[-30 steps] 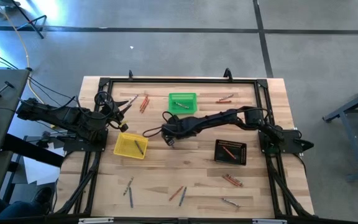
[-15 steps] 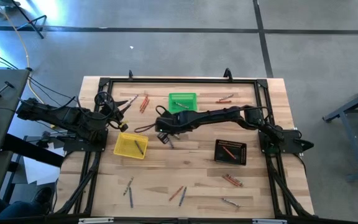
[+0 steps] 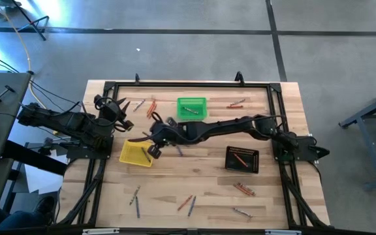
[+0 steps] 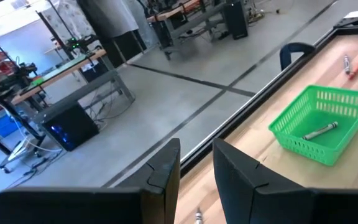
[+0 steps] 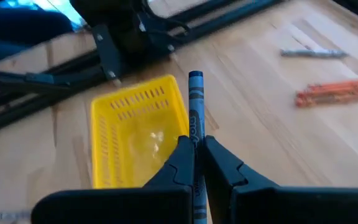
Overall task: Sort crayons
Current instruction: Put the blue crayon into the yellow basket
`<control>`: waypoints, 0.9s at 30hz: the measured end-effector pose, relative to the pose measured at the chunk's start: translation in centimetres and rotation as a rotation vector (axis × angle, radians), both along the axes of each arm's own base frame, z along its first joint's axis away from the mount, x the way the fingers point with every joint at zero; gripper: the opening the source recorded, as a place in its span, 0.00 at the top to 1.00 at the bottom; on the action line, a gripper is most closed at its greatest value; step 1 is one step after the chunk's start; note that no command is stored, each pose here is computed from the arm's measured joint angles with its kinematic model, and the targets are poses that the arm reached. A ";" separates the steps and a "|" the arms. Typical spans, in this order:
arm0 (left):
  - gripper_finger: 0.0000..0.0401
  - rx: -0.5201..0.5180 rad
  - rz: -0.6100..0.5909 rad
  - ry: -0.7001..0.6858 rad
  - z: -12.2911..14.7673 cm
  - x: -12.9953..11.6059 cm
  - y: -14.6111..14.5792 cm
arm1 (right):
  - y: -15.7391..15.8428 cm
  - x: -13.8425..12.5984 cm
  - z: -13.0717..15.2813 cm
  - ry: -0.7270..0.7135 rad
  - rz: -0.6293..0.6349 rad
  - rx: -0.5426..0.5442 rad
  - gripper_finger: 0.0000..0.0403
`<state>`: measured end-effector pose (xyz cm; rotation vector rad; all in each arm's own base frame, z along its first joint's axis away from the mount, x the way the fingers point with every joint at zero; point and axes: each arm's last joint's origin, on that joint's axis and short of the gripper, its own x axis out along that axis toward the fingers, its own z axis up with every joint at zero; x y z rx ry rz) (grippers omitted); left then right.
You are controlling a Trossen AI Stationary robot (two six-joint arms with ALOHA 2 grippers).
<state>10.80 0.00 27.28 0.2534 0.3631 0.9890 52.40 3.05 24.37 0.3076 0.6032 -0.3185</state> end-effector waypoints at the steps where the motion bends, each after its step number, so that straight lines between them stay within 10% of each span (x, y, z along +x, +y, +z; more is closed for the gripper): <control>1: 0.79 0.000 0.001 -0.001 0.0 0.0 0.0 | 0.0 0.3 -0.4 -0.011 0.009 -0.001 0.99; 18: 0.79 -0.007 0.006 -0.025 0.1 -0.1 0.0 | 0.8 3.5 -6.5 -0.131 0.106 0.095 0.99; 27: 0.79 -0.009 0.007 -0.028 0.1 -0.1 0.0 | 0.9 3.6 -6.8 -0.129 0.126 0.110 0.77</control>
